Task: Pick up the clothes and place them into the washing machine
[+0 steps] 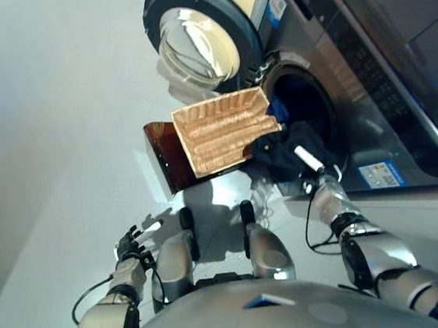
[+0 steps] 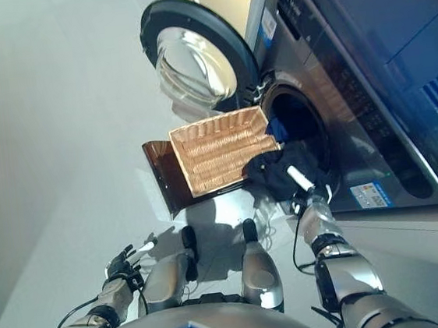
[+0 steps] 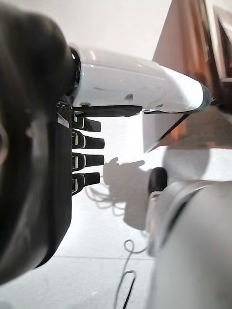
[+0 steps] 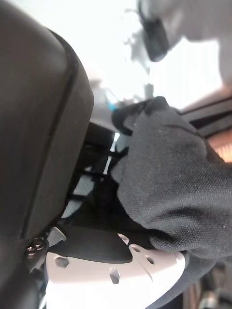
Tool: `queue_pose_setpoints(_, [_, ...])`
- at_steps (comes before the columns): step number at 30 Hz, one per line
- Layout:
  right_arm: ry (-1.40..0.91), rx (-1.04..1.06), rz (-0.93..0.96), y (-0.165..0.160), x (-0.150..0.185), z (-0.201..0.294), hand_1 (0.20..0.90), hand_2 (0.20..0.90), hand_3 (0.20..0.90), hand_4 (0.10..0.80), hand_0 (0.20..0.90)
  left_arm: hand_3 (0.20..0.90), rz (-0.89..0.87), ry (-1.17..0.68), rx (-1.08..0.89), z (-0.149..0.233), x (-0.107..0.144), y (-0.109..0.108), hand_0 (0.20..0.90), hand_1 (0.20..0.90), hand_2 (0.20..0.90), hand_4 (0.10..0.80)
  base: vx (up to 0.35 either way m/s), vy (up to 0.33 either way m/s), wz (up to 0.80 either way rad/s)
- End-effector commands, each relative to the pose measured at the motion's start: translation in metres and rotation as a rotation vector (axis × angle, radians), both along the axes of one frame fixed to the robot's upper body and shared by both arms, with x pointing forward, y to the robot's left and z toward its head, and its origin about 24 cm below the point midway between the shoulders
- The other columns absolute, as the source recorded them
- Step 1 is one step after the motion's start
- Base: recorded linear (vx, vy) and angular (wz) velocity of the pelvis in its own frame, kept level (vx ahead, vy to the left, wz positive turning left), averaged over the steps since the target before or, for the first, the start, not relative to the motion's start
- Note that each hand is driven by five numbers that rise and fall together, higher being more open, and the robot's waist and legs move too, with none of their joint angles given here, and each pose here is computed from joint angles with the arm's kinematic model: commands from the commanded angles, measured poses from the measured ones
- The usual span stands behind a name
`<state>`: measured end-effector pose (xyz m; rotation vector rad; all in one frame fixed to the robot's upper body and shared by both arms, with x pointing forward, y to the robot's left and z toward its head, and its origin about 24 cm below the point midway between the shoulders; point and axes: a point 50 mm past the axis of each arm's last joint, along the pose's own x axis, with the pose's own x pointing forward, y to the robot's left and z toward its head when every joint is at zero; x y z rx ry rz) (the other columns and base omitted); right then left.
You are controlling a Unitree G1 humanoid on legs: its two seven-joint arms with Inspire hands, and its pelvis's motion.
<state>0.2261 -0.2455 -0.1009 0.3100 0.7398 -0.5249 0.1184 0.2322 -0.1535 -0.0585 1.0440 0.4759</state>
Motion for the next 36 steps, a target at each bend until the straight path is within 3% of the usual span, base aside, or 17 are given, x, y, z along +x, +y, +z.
queue_pose_setpoints(1, [-0.144, -0.084, 0.045, -0.016, 0.025, 0.027, 0.2, 0.2, 0.2, 0.3, 0.2, 0.9, -0.044, 0.062, 0.015, -0.005, -0.02, 0.001, 0.9, 0.9, 0.9, 0.8, 0.04, -0.028, -0.03])
queue_pose_setpoints(16, [-0.129, -0.064, 0.024, -0.017, 0.011, 0.018, 0.2, 0.2, 0.2, 0.3, 0.2, 0.9, -0.012, 0.083, 0.019, -0.006, -0.036, 0.01, 0.9, 0.9, 0.9, 0.8, -0.008, -0.095, 0.07])
queue_pose_setpoints(24, [-0.15, -0.076, -0.015, -0.027, 0.002, 0.02, 0.2, 0.2, 0.2, 0.3, 0.2, 0.9, -0.038, 0.109, 0.016, -0.007, -0.04, 0.012, 0.9, 0.9, 0.9, 0.8, 0.039, 0.083, 0.12])
queue_pose_setpoints(31, [-0.145, -0.054, -0.075, -0.031, -0.007, 0.015, 0.2, 0.2, 0.2, 0.3, 0.2, 0.9, -0.063, 0.072, 0.046, -0.002, -0.025, 0.019, 0.9, 0.9, 0.9, 0.8, -0.023, 0.077, 0.19])
queue_pose_setpoints(36, [-0.153, -0.006, -0.07, -0.014, -0.003, 0.012, 0.2, 0.2, 0.2, 0.3, 0.2, 0.9, -0.085, 0.095, 0.077, 0.0, -0.025, 0.027, 0.9, 0.9, 0.9, 0.8, -0.017, 0.025, -0.01])
